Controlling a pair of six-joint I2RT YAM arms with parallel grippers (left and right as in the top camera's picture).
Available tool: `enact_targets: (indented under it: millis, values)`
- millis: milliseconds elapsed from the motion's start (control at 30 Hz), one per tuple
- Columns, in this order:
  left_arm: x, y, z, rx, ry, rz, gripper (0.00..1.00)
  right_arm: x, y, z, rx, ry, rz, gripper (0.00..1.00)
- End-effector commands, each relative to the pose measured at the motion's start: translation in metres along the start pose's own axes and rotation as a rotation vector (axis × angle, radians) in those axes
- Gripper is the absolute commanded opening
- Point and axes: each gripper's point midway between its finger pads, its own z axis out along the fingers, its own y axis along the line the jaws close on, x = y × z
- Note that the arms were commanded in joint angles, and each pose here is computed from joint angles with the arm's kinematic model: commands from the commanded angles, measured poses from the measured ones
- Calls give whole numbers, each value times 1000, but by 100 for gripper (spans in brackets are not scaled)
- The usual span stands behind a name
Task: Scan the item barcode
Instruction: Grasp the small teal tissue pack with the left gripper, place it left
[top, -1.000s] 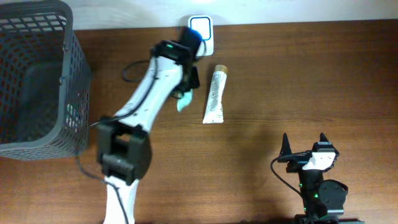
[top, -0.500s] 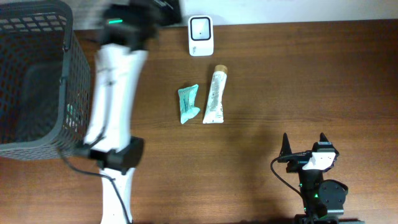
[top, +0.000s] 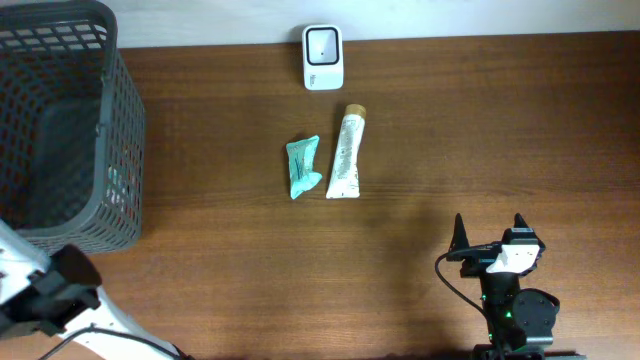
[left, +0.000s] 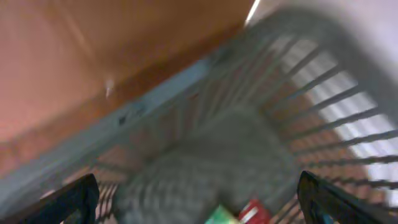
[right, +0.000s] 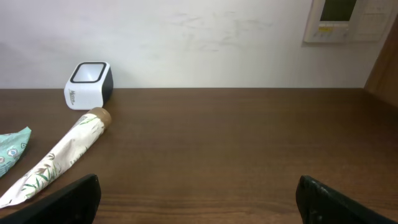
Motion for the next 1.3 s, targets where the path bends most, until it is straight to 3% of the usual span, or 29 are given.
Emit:
enact_targets:
  millis: [0,200,300,433,467,667,733,800,933,1000,1033,1067,1100,1133,1200,1267]
  values:
    - [53,-3,48,67,236,138,100,3,-2,0,9,5,-2,99]
    - [144,-23,88,171,519,368,98,3,-2,0,9,5,-2,99]
    - [176,-34,104,192,579,456,88,3,-2,0,9,5,-2,99]
    - [200,-36,116,201,621,508,84,3,-2,0,9,5,-2,99]
    - [205,-34,117,201,638,506,77,3,-2,0,9,5,-2,99]
    - [245,-21,142,186,709,506,73,3,-2,0,9,5,-2,99]
    - [252,-23,147,190,708,513,66,3,-2,0,9,5,-2,99]
    - [262,-26,150,204,713,554,71,3,-2,0,9,5,-2,99]
    - [279,-29,161,211,709,572,69,3,-2,0,9,5,-2,99]
    - [286,-27,166,209,712,574,54,3,-2,0,9,5,-2,99]
    - [285,-24,168,191,706,580,41,3,-2,0,9,5,-2,99]
    - [283,-20,170,162,698,590,20,3,-2,0,9,5,-2,99]
    - [281,-16,171,139,691,599,15,3,-2,0,9,5,-2,99]
    - [277,-10,174,98,678,613,0,3,-2,0,9,5,-2,99]
    - [261,-7,175,42,635,574,0,3,-2,0,9,5,-2,99]
    - [219,-15,167,24,538,485,0,3,-2,0,9,5,-2,99]
